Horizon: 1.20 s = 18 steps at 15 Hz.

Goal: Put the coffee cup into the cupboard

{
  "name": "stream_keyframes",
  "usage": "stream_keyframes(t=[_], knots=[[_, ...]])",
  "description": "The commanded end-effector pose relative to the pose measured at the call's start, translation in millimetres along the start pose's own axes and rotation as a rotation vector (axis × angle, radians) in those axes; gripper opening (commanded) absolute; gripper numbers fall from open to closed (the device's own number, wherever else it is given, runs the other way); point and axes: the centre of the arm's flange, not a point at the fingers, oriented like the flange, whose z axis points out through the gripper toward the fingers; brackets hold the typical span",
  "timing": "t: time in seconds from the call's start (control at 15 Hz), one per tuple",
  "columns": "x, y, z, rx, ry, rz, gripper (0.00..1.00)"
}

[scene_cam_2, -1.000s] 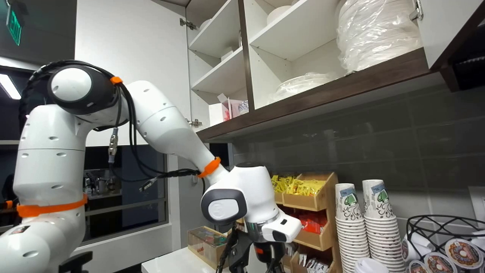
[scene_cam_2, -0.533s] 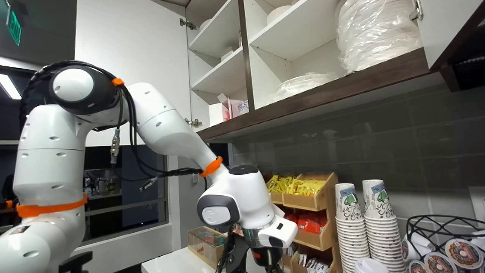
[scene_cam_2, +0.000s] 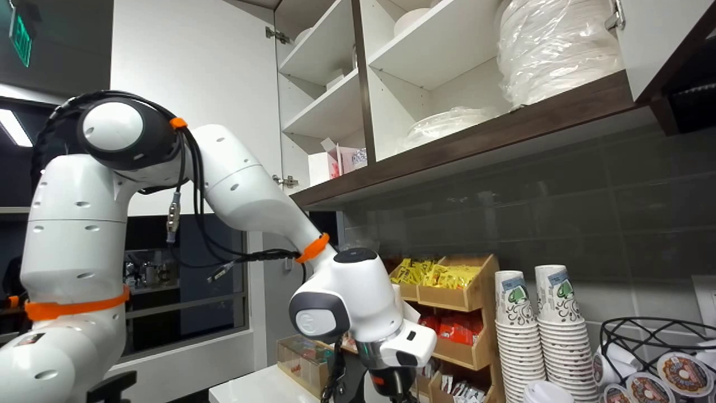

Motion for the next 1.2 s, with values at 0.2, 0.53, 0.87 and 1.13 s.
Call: stream_keyframes(t=[0.2,0.53,0.87,1.13], knots=[[-7,2,19,-0.036,0.062,-0.042,1.00],[-8,-5,24,-0.056,0.083,-0.077,1.00],[-10,-9,29,-0.068,0.066,-0.099,0.86],[-6,-9,28,-0.069,0.068,-0.094,0.51]])
